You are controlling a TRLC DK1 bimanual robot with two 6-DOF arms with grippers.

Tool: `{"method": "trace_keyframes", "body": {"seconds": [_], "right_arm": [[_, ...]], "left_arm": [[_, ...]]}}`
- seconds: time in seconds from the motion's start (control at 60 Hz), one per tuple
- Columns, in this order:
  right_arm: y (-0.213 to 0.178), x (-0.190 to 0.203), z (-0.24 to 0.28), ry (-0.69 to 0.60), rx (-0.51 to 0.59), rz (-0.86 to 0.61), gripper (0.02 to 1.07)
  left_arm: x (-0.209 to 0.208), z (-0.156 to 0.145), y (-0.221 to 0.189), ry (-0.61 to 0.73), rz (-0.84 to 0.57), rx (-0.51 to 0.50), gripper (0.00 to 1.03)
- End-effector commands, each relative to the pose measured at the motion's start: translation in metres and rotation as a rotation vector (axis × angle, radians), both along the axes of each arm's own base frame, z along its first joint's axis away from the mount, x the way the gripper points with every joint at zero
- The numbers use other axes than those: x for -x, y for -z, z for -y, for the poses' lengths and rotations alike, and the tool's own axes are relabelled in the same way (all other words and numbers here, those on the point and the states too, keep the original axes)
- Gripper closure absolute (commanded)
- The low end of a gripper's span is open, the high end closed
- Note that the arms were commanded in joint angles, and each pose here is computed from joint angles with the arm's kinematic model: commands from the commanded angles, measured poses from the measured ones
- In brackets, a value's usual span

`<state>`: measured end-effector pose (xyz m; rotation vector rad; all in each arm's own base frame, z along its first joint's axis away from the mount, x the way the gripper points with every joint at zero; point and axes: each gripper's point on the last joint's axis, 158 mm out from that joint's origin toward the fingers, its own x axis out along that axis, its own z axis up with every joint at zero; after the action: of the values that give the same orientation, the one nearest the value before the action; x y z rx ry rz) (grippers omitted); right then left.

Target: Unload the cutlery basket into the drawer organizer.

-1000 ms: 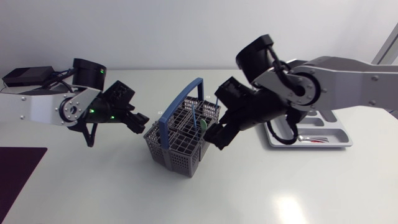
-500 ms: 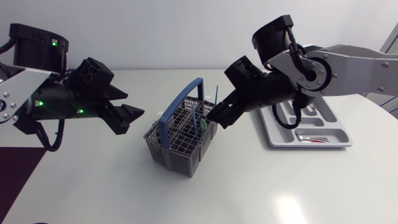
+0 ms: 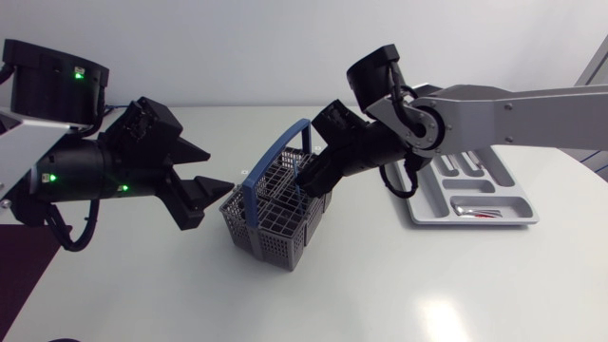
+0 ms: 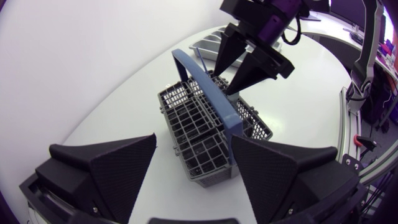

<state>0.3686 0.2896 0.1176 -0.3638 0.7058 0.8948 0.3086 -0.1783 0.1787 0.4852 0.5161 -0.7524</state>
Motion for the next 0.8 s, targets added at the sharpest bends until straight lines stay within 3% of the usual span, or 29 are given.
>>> {"method": "trace_keyframes", "body": {"seconds": [0.0,0.1,0.483,0.717,0.783], "right_arm": [[-0.004,-0.009,-0.011,-0.012,-0.011,0.021,0.45],[0.002,-0.013,-0.014,-0.012,-0.005,0.012,0.45],[0.022,-0.011,-0.018,-0.013,0.006,-0.019,0.63],[0.027,-0.011,-0.021,-0.008,0.004,-0.026,0.96],[0.026,-0.012,-0.02,-0.002,0.002,-0.023,1.02]], "left_arm": [[0.011,0.004,0.009,0.007,-0.039,0.016,0.2],[0.016,0.007,0.013,0.017,-0.049,0.018,0.2],[0.03,0.017,0.025,0.055,-0.072,0.012,0.2],[0.033,0.02,0.025,0.059,-0.074,0.016,0.2],[0.033,0.02,0.026,0.059,-0.076,0.016,0.2]]}}
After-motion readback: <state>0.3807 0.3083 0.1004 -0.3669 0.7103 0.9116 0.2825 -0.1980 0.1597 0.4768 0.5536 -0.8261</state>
